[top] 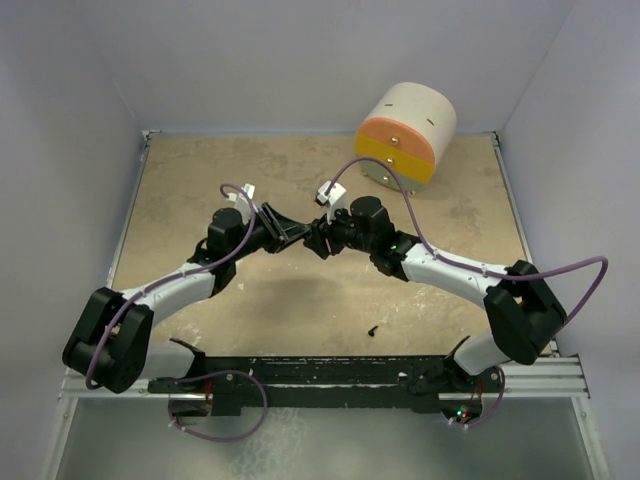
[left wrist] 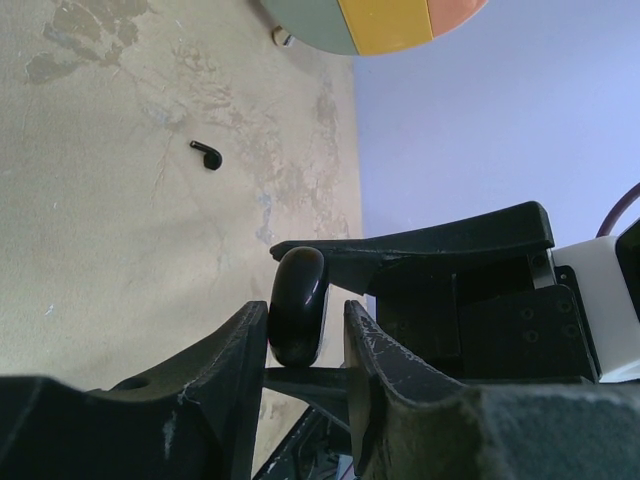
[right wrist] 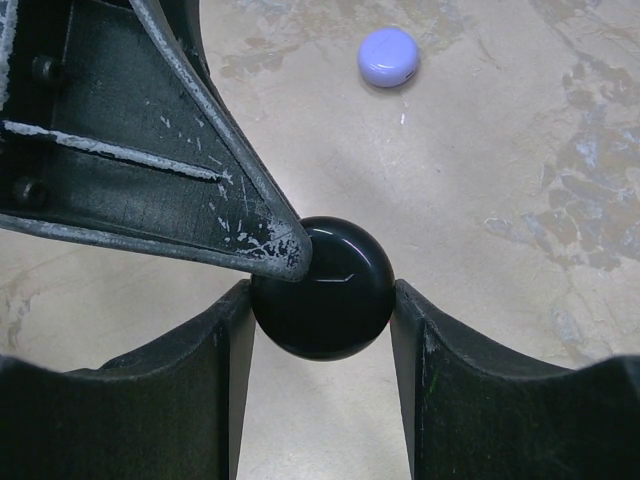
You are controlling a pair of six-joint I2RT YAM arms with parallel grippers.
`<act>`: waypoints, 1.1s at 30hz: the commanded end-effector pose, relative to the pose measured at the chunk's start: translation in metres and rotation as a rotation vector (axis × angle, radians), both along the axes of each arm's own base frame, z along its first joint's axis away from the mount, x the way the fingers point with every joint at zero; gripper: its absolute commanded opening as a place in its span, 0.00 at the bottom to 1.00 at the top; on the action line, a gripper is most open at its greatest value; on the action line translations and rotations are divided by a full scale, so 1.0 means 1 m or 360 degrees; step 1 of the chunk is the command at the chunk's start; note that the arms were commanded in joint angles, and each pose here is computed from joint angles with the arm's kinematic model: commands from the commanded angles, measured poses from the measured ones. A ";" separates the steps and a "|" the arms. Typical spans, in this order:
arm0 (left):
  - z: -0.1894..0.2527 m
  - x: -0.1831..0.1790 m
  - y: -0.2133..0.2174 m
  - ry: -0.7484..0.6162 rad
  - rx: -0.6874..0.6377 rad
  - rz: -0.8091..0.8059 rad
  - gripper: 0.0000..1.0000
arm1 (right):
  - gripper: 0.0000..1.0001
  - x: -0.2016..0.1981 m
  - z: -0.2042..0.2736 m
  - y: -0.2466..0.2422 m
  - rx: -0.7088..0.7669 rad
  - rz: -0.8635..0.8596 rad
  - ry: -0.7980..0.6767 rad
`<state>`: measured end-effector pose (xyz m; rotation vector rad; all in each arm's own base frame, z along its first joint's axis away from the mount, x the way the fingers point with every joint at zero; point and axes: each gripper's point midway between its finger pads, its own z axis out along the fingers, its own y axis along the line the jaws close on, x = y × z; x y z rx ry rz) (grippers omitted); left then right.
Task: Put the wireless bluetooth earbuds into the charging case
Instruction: Pick up the charging case at the center of the board.
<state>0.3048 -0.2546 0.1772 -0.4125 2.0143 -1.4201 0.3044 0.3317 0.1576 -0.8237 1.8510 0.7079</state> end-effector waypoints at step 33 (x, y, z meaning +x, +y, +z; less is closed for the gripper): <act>0.030 0.018 -0.008 -0.0125 -0.0080 0.0028 0.00 | 0.57 -0.001 0.027 0.005 0.0081 0.0048 -0.0104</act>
